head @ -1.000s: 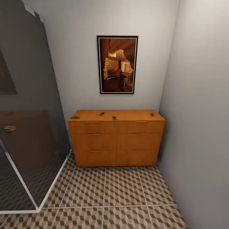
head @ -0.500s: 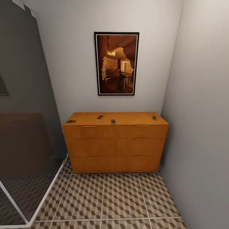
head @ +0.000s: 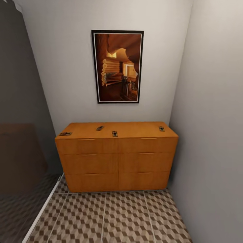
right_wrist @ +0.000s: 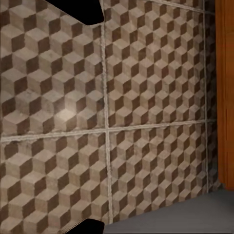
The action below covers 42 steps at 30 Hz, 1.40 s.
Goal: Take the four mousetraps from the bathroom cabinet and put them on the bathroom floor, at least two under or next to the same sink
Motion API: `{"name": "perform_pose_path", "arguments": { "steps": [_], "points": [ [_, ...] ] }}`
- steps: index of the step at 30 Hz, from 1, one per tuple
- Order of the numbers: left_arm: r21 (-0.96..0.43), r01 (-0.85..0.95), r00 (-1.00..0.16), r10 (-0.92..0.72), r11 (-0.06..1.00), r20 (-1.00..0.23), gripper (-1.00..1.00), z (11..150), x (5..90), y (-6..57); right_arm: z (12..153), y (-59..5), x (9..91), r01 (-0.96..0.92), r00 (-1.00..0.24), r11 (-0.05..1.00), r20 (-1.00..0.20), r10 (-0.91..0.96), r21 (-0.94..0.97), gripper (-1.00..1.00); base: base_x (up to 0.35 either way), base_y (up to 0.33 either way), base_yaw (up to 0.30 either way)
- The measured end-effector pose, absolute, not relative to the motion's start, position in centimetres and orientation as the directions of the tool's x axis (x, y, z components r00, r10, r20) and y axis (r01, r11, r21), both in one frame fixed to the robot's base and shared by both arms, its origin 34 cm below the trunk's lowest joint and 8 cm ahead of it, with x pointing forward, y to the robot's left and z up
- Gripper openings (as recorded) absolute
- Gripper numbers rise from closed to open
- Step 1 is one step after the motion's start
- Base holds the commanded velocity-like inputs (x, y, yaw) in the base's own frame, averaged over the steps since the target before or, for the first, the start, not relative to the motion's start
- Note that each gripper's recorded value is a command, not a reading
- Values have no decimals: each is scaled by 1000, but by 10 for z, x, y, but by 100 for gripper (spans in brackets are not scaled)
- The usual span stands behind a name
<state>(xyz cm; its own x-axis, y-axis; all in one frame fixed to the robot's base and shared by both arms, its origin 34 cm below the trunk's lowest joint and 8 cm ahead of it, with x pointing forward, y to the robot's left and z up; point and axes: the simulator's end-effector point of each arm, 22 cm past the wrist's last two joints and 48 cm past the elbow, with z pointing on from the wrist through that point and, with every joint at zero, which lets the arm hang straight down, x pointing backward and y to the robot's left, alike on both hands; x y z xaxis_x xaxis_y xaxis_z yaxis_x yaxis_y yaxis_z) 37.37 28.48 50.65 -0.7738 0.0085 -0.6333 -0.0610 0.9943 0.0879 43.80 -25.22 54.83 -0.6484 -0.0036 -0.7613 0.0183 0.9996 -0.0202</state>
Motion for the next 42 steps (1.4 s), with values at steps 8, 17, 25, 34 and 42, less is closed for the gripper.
{"name": "perform_pose_path", "arguments": {
  "steps": [8,17,25,34,42],
  "points": [
    [88,-61,-774,9,994,-633,100,506,374,285,548,-253,438,18,-648,1000,-762,-5,-21,100,66,-15,-21],
    [88,-61,-774,8,994,-633,100,506,374,285,548,-258,438,18,-648,999,-762,-10,-29,100,5,-1,-2],
    [88,-62,-774,8,994,-633,100,506,374,285,548,-259,438,18,-649,999,-761,-12,-31,100,0,0,0],
    [88,-61,-774,9,994,-633,100,506,374,285,548,-259,438,19,-649,999,-761,-11,-30,100,0,0,0],
    [88,-61,-774,8,994,-633,100,506,374,285,548,-259,438,18,-649,999,-760,-11,-30,100,0,0,0]
  ]
}}
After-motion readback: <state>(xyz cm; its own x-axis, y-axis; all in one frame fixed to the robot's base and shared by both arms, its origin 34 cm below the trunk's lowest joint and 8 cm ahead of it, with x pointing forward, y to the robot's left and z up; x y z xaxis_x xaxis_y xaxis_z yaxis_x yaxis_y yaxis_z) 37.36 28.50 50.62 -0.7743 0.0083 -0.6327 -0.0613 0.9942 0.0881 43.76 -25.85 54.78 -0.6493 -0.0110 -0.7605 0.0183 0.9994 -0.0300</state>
